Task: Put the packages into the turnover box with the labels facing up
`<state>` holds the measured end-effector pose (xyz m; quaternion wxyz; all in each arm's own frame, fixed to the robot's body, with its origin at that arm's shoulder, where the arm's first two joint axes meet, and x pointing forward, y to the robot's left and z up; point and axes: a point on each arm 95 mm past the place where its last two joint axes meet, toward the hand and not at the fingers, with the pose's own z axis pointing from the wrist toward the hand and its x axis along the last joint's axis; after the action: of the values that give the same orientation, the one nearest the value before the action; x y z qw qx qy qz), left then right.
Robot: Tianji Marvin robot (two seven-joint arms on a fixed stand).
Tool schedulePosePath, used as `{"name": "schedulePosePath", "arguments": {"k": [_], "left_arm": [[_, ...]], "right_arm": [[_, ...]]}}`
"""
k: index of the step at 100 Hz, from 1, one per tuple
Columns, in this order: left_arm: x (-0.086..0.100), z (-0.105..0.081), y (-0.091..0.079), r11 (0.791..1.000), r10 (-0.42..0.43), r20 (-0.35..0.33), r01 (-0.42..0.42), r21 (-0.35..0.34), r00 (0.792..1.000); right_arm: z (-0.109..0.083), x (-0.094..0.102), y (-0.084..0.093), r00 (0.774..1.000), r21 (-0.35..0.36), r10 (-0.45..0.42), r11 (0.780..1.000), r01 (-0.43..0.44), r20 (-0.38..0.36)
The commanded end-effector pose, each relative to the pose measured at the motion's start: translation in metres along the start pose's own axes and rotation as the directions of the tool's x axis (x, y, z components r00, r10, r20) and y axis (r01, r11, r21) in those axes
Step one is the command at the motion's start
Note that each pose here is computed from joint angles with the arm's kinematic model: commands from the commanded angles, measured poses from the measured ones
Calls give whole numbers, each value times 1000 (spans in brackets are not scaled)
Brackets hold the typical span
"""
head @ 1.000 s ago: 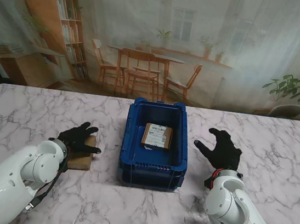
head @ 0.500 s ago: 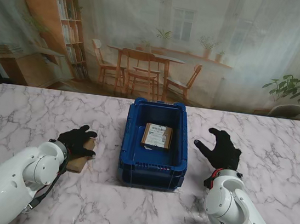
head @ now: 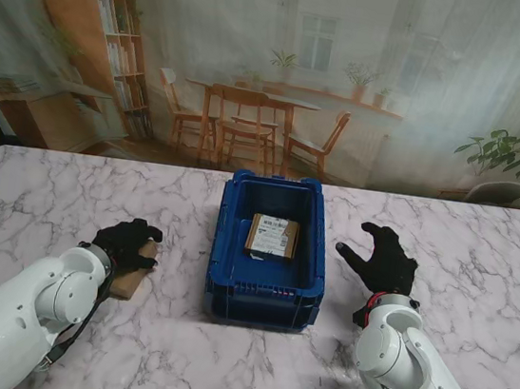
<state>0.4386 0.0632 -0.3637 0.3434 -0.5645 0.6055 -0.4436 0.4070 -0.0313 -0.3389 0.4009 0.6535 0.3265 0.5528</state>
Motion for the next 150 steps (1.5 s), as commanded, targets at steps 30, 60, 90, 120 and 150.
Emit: {"name": "schedulePosePath", "arguments": {"k": [30,60,90,120,150], "left_arm": [[-4,-11,-28,995,-39,5,39,96,999],[1,-27,-74,978,-57,-60,68,195,997],[29,-49,-133,939,-39,-191,102,329,981],[67,-66,-166,842,-76,-375,261,472,924],[111,-79,-183,760,-113,-537,421,495,836]], "right_arm": [[0,-1,-2,1000,2,1,1000,-1,5],[-3,0,0,1000,-7,7,1000,-7,-11],[-16,5,10,998,-62,28,998,-32,-64],[-39,11,35,980,-104,117,985,-135,-162],[-45,28,53,956,-54,115,989,-135,-270]]}}
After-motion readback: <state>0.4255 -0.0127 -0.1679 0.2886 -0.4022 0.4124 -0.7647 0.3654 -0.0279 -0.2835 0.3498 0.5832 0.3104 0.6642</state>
